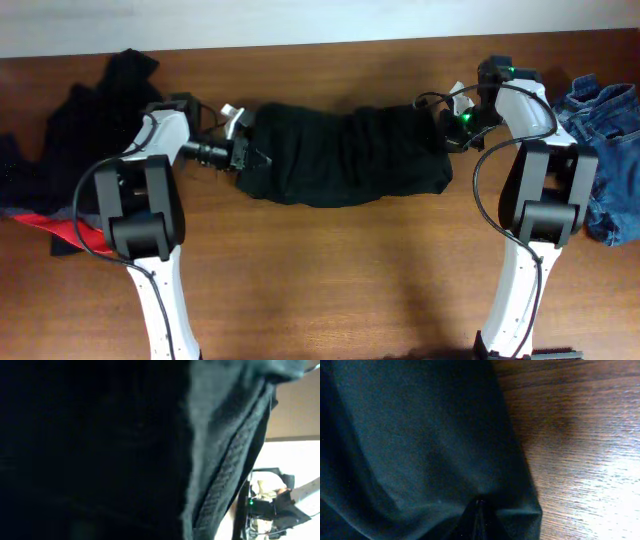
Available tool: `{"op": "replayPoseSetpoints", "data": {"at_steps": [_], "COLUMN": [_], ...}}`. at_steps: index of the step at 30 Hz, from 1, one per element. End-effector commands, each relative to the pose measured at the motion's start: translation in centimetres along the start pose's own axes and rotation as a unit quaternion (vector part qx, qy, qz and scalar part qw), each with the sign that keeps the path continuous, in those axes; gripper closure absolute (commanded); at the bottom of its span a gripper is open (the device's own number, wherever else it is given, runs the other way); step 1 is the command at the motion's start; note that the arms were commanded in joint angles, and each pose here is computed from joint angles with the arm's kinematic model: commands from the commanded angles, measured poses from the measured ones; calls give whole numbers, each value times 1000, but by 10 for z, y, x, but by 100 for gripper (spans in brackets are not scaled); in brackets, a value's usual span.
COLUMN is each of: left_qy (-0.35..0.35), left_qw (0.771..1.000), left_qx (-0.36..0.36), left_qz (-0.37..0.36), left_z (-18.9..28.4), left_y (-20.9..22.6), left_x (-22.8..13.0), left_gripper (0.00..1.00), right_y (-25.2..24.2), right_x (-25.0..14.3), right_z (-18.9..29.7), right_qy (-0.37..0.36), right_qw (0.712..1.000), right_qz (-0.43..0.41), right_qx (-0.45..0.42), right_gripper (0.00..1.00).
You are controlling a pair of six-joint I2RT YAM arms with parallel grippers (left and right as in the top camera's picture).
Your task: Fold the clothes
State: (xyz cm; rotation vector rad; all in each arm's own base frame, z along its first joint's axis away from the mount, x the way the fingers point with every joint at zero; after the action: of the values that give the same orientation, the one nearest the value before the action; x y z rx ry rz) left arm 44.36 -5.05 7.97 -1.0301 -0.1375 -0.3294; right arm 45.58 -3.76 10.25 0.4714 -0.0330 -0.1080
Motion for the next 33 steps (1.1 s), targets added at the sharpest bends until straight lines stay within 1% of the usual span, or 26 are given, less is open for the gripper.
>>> {"op": "replayPoseSetpoints", "data": {"at_steps": [1, 5, 8, 12, 16, 19, 25, 31, 33], "left_qy": [-21, -65, -84, -80, -55, -57, -52, -48, -46], "left_qw": [999, 995, 993, 994, 998, 998, 996, 996, 995], "left_qx": [-9, -12, -20, -17, 10, 14, 66, 78, 88], "left_qz": [26, 70, 80, 68, 26, 8, 17, 18, 30], "left_z": [13, 50, 64, 63, 49, 50, 59, 59, 60], "left_y": [-1, 17, 19, 7, -18, -32, -38, -37, -35], "left_x": [1, -5, -8, -4, 8, 14, 16, 16, 15], "left_gripper": [99, 99, 99, 99, 99, 99, 99, 99, 99], "right_y": [1, 3, 7, 17, 31, 35, 43, 56, 60], "right_x": [-3, -4, -4, -3, -4, -1, 10, 27, 30], "right_z": [6, 5, 3, -2, -10, -11, 1, 28, 33], "right_qy": [-1, 3, 4, 6, 12, 5, -24, -70, -79], "right_qw": [1000, 1000, 1000, 1000, 999, 999, 999, 996, 995], "right_qz": [2, 3, 9, 22, 38, 36, 46, 56, 60], "right_qx": [-6, -7, -8, -10, -10, -9, 7, 22, 28], "right_gripper": [96, 96, 96, 96, 96, 96, 96, 96, 96]}}
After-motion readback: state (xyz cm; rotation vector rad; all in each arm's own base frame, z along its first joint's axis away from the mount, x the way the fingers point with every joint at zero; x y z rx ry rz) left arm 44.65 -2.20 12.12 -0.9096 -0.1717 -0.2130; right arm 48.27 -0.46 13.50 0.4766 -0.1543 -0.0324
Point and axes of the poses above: each gripper's point midway between its finger pads, its own z axis back along the fingers, its own y axis along the line the jaws close on, x = y × z, the point moved 10 cm from there along z, back along the fingers, and after that the axes turned 1 degree about z, right-handed, at the moved point
